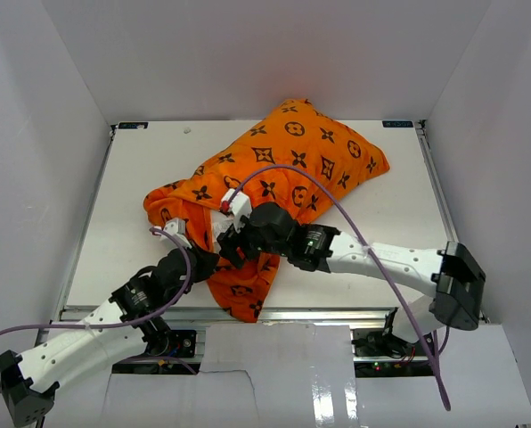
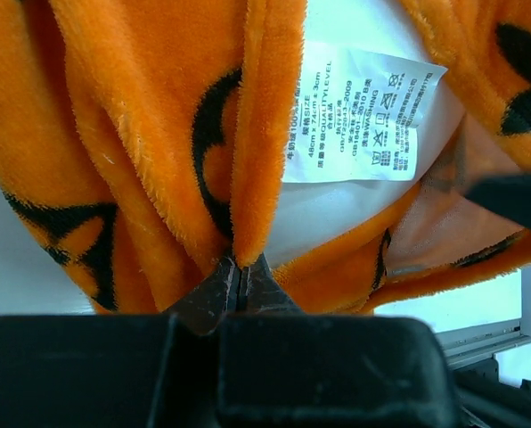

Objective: Remove the pillowcase from the pillow

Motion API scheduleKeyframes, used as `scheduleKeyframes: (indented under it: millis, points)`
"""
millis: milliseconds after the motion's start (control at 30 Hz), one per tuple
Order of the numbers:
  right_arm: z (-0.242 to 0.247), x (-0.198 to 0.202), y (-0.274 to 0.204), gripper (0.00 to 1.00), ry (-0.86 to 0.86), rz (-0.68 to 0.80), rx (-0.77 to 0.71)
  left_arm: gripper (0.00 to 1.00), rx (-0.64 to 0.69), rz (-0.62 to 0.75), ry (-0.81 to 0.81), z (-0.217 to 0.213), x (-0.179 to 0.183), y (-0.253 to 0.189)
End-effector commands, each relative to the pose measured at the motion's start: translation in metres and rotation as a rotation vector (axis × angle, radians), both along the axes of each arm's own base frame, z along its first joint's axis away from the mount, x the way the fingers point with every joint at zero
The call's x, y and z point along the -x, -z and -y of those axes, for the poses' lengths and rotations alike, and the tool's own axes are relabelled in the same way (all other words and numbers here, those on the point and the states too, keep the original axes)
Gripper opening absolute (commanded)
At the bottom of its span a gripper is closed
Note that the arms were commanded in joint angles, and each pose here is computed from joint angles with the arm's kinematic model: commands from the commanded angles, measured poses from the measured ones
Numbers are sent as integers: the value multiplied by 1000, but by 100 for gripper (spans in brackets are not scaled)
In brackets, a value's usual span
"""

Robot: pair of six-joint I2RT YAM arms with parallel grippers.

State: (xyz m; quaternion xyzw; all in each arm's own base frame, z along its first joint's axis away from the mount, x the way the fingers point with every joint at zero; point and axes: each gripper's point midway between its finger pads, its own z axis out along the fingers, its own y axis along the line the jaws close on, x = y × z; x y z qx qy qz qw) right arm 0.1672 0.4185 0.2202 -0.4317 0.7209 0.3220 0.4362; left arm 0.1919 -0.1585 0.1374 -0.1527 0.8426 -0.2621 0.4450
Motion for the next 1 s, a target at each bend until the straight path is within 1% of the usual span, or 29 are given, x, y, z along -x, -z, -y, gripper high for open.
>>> scheduleKeyframes:
  millis: [0,33,67,167,200,233,300,333,400,433,467,500,533,567,633,667,700,733,767,833,967]
  points:
    - [0,-38,12,77,172,64,63,0,-40,-51,32,-4,11,20]
    - [0,-49,27,82,210,70,105,0,-35,-53,34,-4,13,21]
    - [2,-57,34,84,240,73,126,0,-30,-55,36,-4,13,22]
    - [12,-87,62,86,332,65,207,0,-21,-65,39,-4,16,25]
    - [15,-92,69,85,348,63,226,0,-19,-69,38,-4,17,25]
    - [19,-103,83,82,375,58,261,0,-25,-77,37,-5,18,27]
    - [28,-117,92,75,434,66,291,0,-18,-80,33,-6,19,26]
    - [36,-128,102,63,472,60,312,0,-22,-81,29,-7,19,25]
    - [44,-147,100,51,536,44,300,0,-12,-78,19,-9,19,22]
    - [56,-164,102,29,578,26,299,0,-12,-77,16,-9,19,21]
    - [58,-175,94,10,602,19,276,0,-11,-75,13,-10,18,21]
    - [62,-183,89,8,623,10,255,0,-9,-73,15,-10,19,20]
    - [69,-196,81,8,648,8,237,0,-8,-75,13,-10,19,21]
    - [64,-205,64,8,635,13,192,0,-7,-79,18,-9,19,21]
    - [62,-219,43,8,631,32,158,0,-9,-68,47,-4,19,23]
    - [57,-223,32,8,625,40,139,0,-1,-68,81,1,21,24]
    - [48,-232,10,8,619,51,120,0,17,-52,103,8,20,22]
    - [41,-235,-2,8,602,57,113,0,8,-52,126,10,21,27]
    - [27,-239,-22,8,570,50,90,0,30,-44,151,17,21,24]
    - [12,-239,-39,8,521,39,60,0,14,-66,150,19,20,34]
    - [2,-237,-70,8,475,38,10,0,-40,-97,62,9,11,51]
